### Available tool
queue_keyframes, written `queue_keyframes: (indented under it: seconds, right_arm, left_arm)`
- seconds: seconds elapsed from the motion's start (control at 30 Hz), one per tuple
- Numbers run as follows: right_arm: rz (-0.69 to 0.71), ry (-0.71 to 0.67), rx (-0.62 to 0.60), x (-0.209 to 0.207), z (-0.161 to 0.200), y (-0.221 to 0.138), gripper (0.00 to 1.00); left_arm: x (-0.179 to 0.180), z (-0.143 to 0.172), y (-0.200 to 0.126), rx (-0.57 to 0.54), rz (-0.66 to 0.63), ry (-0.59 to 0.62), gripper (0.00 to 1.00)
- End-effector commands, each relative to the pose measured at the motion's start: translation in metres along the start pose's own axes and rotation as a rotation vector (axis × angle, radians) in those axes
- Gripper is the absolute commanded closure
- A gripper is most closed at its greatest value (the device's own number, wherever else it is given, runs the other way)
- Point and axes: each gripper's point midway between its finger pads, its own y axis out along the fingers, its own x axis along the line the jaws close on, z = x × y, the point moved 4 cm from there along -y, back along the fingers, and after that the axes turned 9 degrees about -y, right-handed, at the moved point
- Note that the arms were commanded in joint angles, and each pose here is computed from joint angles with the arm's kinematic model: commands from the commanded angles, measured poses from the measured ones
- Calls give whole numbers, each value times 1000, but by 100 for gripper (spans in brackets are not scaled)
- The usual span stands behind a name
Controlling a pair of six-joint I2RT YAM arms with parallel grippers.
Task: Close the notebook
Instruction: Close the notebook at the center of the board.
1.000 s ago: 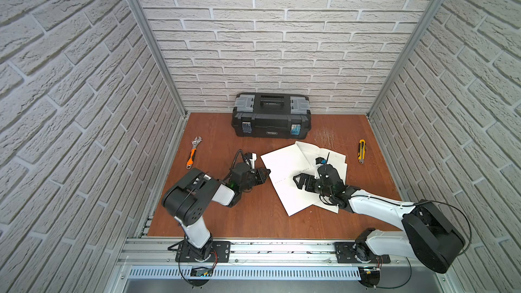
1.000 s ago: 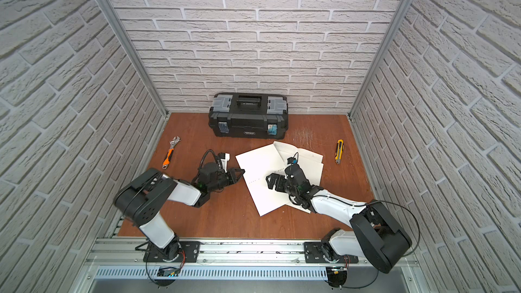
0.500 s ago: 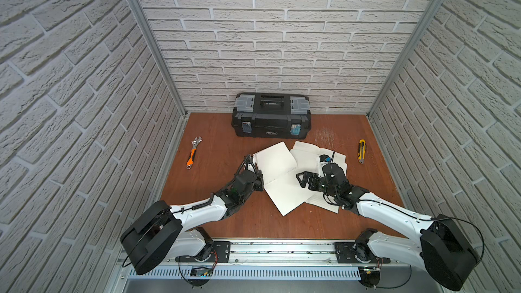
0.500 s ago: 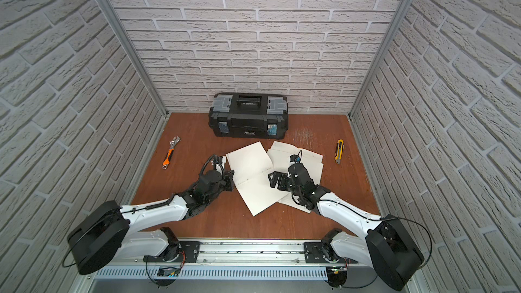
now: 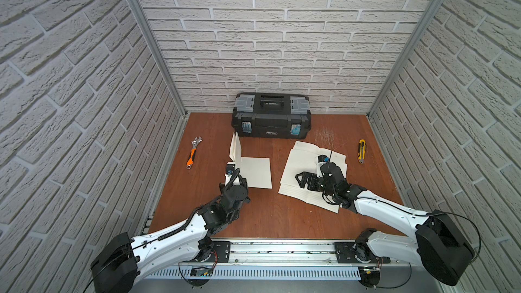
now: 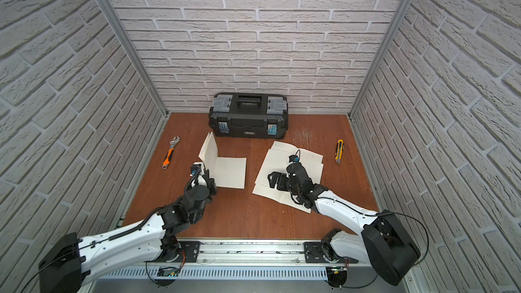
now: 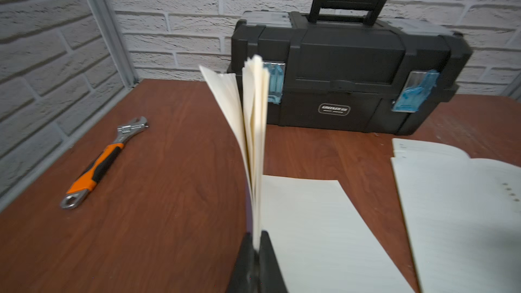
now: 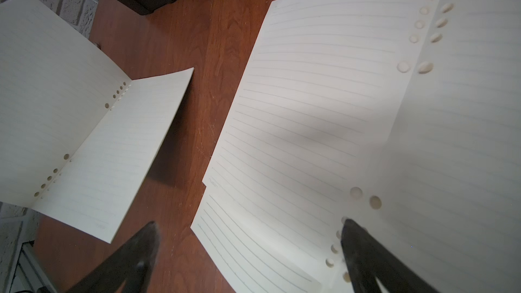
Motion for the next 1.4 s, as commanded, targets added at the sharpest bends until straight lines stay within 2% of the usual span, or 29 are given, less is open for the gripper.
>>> queue_keyframes:
  seconds: [0.0,0.2,0.4,0.67,1.03,1.23,1.37]
  right_arm:
    - [-70,-22,-53,15,-15,2,0]
    - [-92,-31,-56,21,-20,7,0]
    - [-93,-33,-64,21,-22,9,0]
    - [-90,-33,-102,21,-30,8,0]
    - [-191,-61,-135,59,-80,17,0]
    - [-201,-76,-144,65,-89,19,0]
    - [-224,-80,-145,71,-94,21,0]
  left_arm:
    - [9,6,2,-9,-90,93,100]
    - [-14,45,14,93,-87,288,100]
    - [-44,64,18,81,-111,460,100]
    - [-54,81,21,133,-36,476,100]
    - [-58,94,19,200,42,488,100]
    - [-59,102,18,238,78,480,88]
    - [-61,106,17,258,95,467,68]
